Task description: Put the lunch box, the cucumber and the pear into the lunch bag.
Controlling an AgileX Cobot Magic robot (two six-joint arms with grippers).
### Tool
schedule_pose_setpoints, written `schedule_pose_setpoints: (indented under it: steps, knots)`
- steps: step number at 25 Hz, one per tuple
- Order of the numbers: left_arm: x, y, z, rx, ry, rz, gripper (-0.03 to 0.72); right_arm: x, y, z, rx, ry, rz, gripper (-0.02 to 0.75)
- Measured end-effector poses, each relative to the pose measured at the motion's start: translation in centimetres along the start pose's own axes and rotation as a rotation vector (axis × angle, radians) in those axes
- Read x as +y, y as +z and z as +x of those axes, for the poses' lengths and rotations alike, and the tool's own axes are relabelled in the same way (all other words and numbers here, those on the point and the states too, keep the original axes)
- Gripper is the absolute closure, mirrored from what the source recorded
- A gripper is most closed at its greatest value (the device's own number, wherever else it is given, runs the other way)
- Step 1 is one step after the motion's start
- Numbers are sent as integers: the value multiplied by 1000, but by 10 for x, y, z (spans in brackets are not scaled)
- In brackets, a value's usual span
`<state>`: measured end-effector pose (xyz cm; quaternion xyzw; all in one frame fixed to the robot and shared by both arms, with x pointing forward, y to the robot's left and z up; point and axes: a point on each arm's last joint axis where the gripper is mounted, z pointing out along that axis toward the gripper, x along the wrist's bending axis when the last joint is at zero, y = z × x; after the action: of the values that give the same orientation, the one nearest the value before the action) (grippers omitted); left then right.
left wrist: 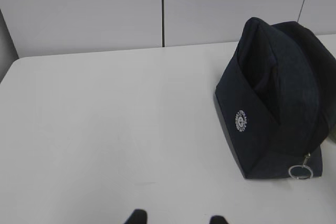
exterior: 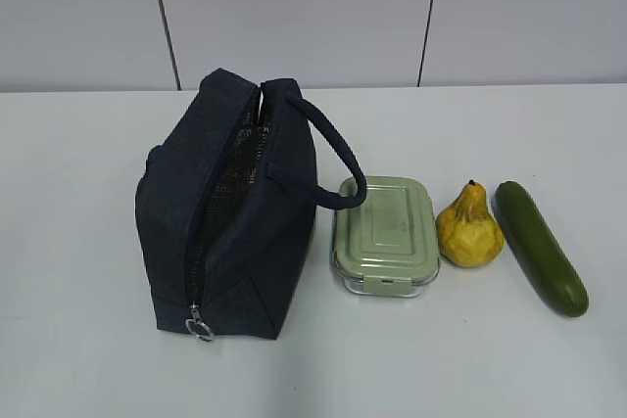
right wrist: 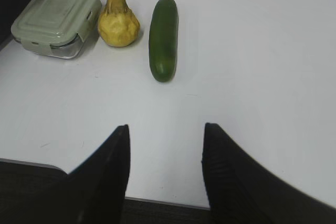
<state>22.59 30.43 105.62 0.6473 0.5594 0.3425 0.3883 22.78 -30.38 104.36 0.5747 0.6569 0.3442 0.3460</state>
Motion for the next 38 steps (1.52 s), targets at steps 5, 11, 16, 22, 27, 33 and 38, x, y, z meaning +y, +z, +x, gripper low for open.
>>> schedule_pose_setpoints:
  steps: [5, 11, 16, 22, 27, 33, 38]
  knots:
    - [0, 0, 0, 0, 0, 0, 463, 0, 0, 0, 0, 0, 0, 383]
    - [0, 0, 0, 0, 0, 0, 463, 0, 0, 0, 0, 0, 0, 383]
    - [0, 0, 0, 0, 0, 0, 463, 0, 0, 0, 0, 0, 0, 383]
    - [0, 0, 0, 0, 0, 0, 463, 0, 0, 0, 0, 0, 0, 383]
    - [0, 0, 0, 0, 0, 0, 463, 0, 0, 0, 0, 0, 0, 383]
    - [0, 0, -1, -10, -5, 2, 463, 0, 0, 0, 0, 0, 0, 383]
    - [10, 11, -7, -71, -38, 76, 452, 8, 6, 0, 1, 22, 34, 383]
